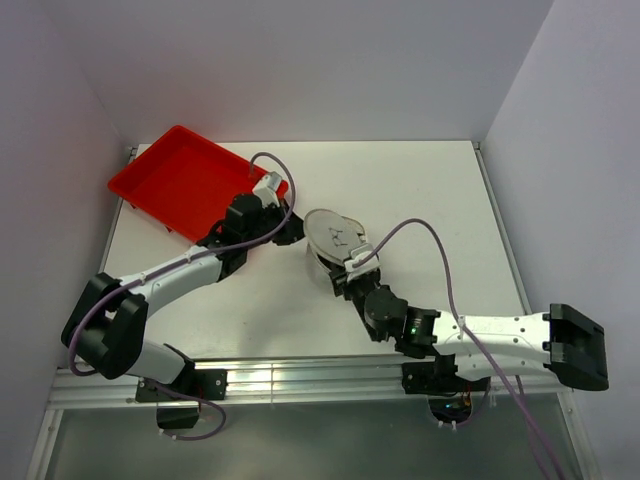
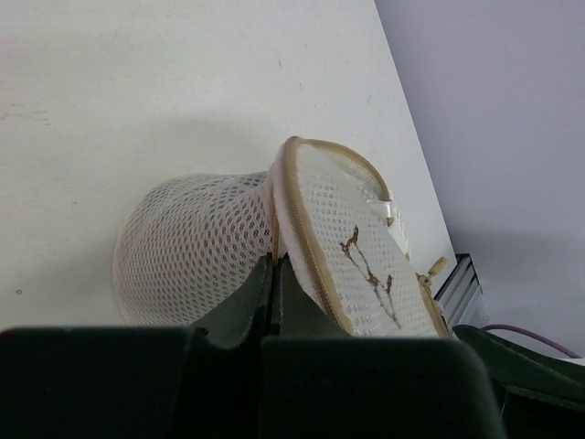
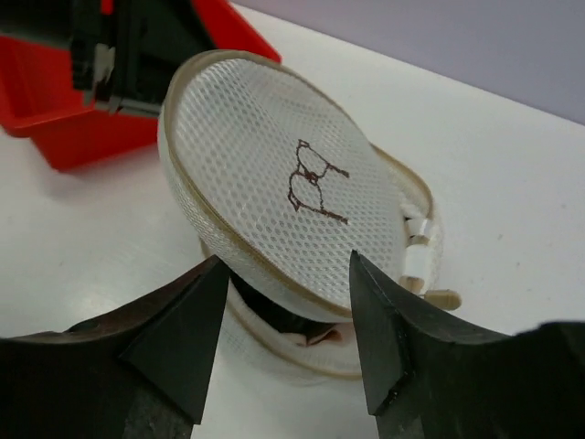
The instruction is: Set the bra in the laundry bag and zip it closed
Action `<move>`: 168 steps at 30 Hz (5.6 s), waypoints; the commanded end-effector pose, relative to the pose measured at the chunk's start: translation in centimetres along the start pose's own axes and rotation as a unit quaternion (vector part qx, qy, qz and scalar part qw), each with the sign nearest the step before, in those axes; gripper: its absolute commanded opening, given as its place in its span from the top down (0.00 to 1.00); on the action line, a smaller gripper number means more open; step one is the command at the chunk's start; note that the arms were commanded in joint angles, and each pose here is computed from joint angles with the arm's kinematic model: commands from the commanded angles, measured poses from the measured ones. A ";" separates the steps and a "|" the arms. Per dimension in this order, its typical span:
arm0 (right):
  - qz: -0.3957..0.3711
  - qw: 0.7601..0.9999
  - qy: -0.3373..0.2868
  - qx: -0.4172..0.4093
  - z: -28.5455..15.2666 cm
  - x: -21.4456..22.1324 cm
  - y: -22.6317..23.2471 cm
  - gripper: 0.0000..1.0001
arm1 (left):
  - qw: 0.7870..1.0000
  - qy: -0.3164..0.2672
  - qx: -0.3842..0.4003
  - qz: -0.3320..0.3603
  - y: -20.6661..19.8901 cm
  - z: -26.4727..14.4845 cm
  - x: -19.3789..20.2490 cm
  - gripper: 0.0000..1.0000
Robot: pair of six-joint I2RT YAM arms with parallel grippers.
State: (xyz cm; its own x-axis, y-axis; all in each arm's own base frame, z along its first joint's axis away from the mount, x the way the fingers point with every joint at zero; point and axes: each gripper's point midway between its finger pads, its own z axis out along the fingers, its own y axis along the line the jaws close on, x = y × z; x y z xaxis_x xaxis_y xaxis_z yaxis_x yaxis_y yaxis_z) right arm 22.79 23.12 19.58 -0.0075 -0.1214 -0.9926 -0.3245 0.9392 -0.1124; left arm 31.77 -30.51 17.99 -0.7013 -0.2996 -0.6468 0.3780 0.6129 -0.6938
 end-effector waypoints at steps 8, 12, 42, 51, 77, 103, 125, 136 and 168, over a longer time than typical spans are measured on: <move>0.155 0.983 -0.027 -0.091 -1.7 -5.1 -0.4 0.33 | 0.999 -0.034 0.041 0.004 -1.0 -1.0 -1.9 1.00; 0.180 0.976 0.021 -0.123 0.5 -5.0 -1.0 0.35 | 0.998 -0.035 0.045 0.010 -1.0 -1.1 -2.2 1.00; 0.323 0.931 0.167 0.031 5.6 2.2 -7.5 0.58 | 0.996 -0.087 -0.031 -0.008 0.6 -7.0 -2.5 0.33; 0.348 0.921 0.169 0.045 5.4 3.7 -8.2 0.49 | 0.997 -0.042 0.044 -0.048 -1.4 -6.9 0.4 0.37; 0.412 0.901 0.137 0.006 1.9 2.5 -7.4 0.48 | 0.980 0.012 0.186 -0.070 -4.8 -3.3 -2.0 1.00; 0.368 0.910 0.135 -0.138 4.5 -1.4 -6.5 0.39 | 0.960 0.038 0.244 -0.132 -7.1 -5.7 -1.3 1.00; 0.390 0.889 0.232 -0.061 0.3 6.0 -6.9 0.36 | 0.974 0.094 0.155 -0.135 -3.6 -2.8 1.6 1.00; 0.431 0.863 0.244 -0.103 0.0 6.3 -4.9 0.48 | 0.988 0.076 0.093 -0.092 -2.0 -0.9 0.5 0.82; 0.519 0.838 0.158 -0.058 1.0 5.5 -5.7 0.90 | 0.994 0.067 0.085 0.021 -15.5 -1.9 11.1 0.12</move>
State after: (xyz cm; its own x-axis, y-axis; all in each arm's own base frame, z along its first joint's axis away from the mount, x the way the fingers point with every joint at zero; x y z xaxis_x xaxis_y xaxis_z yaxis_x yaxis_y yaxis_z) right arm 24.81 17.35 13.30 -0.6233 0.6331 -0.4590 -0.0334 0.5649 0.8245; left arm 17.82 -40.11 22.26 -0.7257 -0.1467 -0.6722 0.5146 0.5327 -0.6718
